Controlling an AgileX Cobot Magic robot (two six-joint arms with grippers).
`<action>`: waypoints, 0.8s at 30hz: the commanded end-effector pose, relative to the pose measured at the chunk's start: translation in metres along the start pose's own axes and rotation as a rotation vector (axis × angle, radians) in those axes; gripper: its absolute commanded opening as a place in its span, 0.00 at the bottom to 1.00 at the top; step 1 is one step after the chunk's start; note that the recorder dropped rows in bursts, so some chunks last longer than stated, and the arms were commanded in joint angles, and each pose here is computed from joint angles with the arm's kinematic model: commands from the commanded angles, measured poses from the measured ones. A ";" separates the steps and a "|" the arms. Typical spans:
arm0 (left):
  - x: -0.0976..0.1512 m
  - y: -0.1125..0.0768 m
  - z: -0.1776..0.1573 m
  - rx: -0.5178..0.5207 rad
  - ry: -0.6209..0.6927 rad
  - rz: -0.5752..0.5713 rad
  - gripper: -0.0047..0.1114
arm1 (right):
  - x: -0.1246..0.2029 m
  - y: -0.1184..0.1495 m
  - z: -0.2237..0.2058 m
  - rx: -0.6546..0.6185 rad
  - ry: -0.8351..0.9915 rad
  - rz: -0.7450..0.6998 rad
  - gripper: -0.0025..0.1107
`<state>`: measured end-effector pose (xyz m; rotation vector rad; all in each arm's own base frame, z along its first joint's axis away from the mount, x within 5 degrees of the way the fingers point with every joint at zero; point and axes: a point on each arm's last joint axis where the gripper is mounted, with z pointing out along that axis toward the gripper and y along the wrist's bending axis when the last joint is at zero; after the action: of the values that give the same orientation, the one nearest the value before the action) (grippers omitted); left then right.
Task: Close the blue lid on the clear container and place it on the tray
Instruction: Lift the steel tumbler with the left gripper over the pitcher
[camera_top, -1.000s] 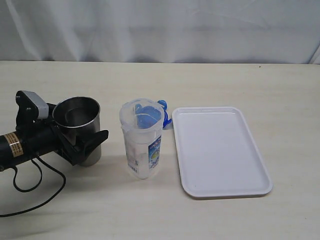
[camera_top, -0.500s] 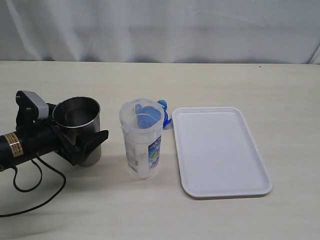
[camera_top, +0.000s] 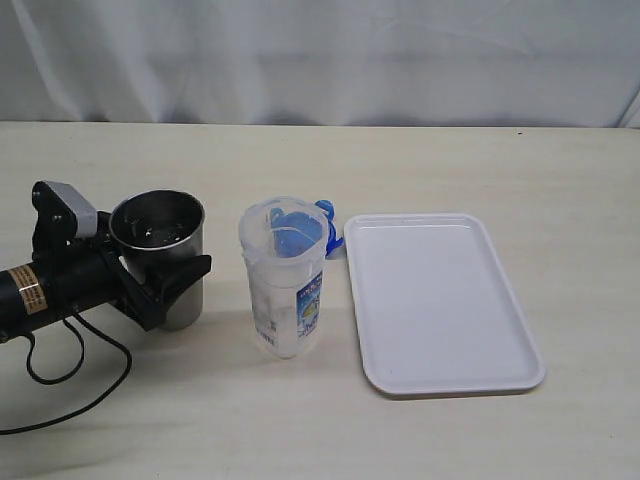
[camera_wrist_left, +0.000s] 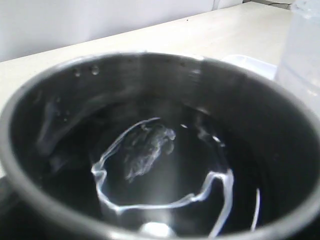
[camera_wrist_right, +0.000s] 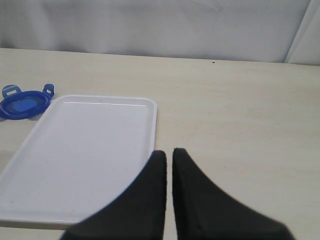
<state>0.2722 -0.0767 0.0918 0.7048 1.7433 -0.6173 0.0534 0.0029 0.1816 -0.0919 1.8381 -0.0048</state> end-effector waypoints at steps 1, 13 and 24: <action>-0.002 -0.002 0.001 0.023 -0.011 0.004 0.24 | -0.001 0.000 0.000 -0.002 -0.016 0.000 0.06; -0.017 -0.003 -0.002 0.031 -0.052 0.038 0.04 | -0.001 0.000 0.000 -0.002 -0.016 0.000 0.06; -0.066 -0.004 -0.015 -0.034 -0.194 0.134 0.04 | -0.001 0.000 0.000 -0.002 -0.016 0.000 0.06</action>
<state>0.2722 -0.0766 0.1339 0.7623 1.6514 -0.5351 0.0534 0.0029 0.1816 -0.0919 1.8381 -0.0048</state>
